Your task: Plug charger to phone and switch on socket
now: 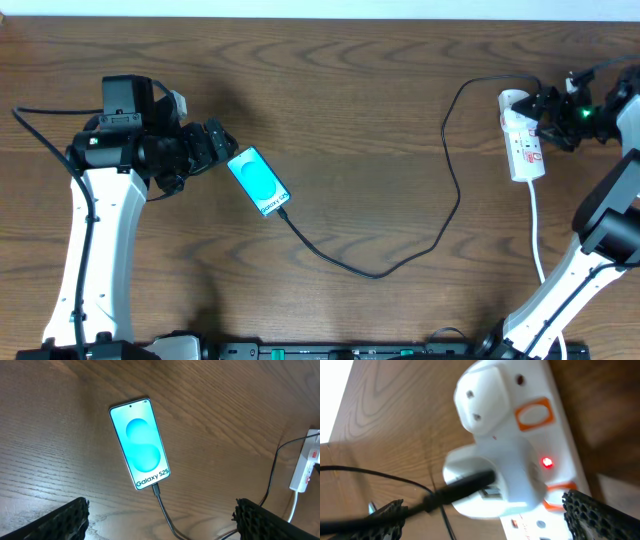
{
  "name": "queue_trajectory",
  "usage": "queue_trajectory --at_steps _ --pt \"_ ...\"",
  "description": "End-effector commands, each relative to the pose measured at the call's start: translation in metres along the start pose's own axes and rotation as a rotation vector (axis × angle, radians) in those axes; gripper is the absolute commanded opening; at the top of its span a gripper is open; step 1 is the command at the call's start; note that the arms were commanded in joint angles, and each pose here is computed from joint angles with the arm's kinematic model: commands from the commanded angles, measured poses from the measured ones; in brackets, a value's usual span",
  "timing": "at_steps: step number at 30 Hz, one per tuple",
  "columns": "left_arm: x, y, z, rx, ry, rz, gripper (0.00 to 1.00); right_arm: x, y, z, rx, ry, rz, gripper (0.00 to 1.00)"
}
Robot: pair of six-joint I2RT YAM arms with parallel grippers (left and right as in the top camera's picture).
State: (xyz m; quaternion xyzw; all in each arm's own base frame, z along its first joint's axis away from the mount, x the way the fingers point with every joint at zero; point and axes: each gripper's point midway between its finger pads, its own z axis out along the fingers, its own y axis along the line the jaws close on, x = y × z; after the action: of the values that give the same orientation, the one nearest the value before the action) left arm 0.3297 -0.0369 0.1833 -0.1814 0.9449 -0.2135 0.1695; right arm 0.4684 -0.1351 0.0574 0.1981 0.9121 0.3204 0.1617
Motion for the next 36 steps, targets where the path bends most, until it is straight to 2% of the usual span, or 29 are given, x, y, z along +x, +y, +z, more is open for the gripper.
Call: queue_trajectory --at_steps 1,15,22,29,36 --pt "0.001 0.003 -0.001 -0.014 -0.003 0.017 0.93 -0.007 -0.005 -0.006 0.006 -0.013 0.018 0.99" --pt "-0.001 0.003 -0.001 -0.012 -0.01 0.02 0.93 -0.004 0.019 -0.039 0.039 -0.009 -0.037 0.99" --pt "-0.004 0.001 -0.001 -0.007 -0.023 0.025 0.93 0.0 0.049 -0.087 0.115 -0.072 -0.097 0.99" --pt "-0.01 -0.001 -0.002 0.002 -0.044 0.034 0.93 0.012 0.123 -0.163 0.131 -0.237 -0.242 0.99" --pt "-0.028 -0.01 -0.005 0.032 -0.121 0.066 0.93 0.056 0.199 -0.218 0.244 -0.369 -0.409 0.99"
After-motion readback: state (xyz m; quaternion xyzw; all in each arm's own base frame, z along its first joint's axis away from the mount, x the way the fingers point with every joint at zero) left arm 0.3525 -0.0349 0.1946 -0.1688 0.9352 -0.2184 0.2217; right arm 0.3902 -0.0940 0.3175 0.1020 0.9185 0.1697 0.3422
